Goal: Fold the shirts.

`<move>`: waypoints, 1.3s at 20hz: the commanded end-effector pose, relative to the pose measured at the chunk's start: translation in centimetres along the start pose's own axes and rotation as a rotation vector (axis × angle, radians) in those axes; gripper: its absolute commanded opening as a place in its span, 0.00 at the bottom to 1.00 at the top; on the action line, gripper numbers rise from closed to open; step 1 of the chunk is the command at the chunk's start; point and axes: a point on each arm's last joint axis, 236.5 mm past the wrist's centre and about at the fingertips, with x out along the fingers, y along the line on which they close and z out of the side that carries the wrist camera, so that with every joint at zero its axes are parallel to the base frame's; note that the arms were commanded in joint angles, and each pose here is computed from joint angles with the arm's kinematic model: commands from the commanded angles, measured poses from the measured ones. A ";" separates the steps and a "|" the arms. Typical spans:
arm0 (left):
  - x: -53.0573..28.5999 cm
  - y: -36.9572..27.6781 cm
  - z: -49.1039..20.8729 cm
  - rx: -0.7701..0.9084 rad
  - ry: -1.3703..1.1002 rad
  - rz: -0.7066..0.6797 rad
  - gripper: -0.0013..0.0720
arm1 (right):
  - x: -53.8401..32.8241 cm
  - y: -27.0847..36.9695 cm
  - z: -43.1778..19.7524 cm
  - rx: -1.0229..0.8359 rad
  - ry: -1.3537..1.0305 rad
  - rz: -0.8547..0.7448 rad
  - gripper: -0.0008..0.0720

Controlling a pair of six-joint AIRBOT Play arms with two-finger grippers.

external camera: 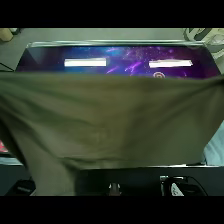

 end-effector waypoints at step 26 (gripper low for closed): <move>23.3 14.6 -25.7 -0.204 0.936 0.271 0.67 | 31.0 -2.1 -16.0 0.447 0.276 0.318 0.77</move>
